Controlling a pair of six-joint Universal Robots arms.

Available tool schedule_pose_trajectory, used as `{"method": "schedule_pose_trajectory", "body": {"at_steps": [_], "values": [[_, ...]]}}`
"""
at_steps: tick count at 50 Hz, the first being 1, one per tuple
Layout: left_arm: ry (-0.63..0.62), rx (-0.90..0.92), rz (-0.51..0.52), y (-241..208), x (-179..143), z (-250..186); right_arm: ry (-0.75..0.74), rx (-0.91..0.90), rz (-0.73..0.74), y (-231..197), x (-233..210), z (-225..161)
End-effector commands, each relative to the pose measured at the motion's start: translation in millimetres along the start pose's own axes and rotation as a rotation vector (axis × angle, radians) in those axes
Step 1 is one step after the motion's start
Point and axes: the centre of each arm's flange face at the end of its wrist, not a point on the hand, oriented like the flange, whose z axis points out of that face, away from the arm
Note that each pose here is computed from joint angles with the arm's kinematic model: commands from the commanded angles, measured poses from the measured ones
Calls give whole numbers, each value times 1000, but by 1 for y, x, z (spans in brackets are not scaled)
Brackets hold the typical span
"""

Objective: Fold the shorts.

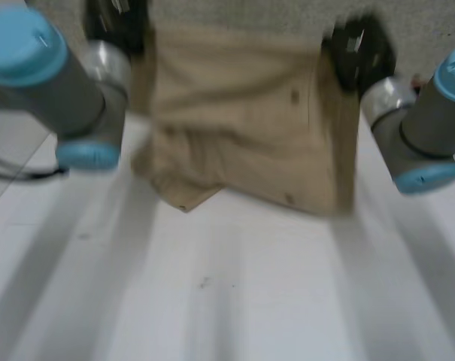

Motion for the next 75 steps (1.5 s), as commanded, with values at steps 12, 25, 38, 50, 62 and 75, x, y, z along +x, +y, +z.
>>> {"method": "schedule_pose_trajectory", "body": {"at_steps": [12, 25, 38, 50, 62, 75], "values": [[-80, 98, -139, -25, 0, -9, 157, 219, 3, -38, 18, 14], [213, -395, -60, 120, 76, -128, -352, -228, 173, 69, -100, -74], [363, -644, -14, 126, 69, -187, -558, -536, 251, 63, -98, -127], [418, -718, -1, 83, 37, -220, -665, -732, 295, 44, -76, -160], [390, -699, -5, 66, 19, -225, -529, -725, 403, 41, -45, -148], [394, -769, -15, 77, 14, -245, -528, -694, 487, 49, -52, -122]]}}
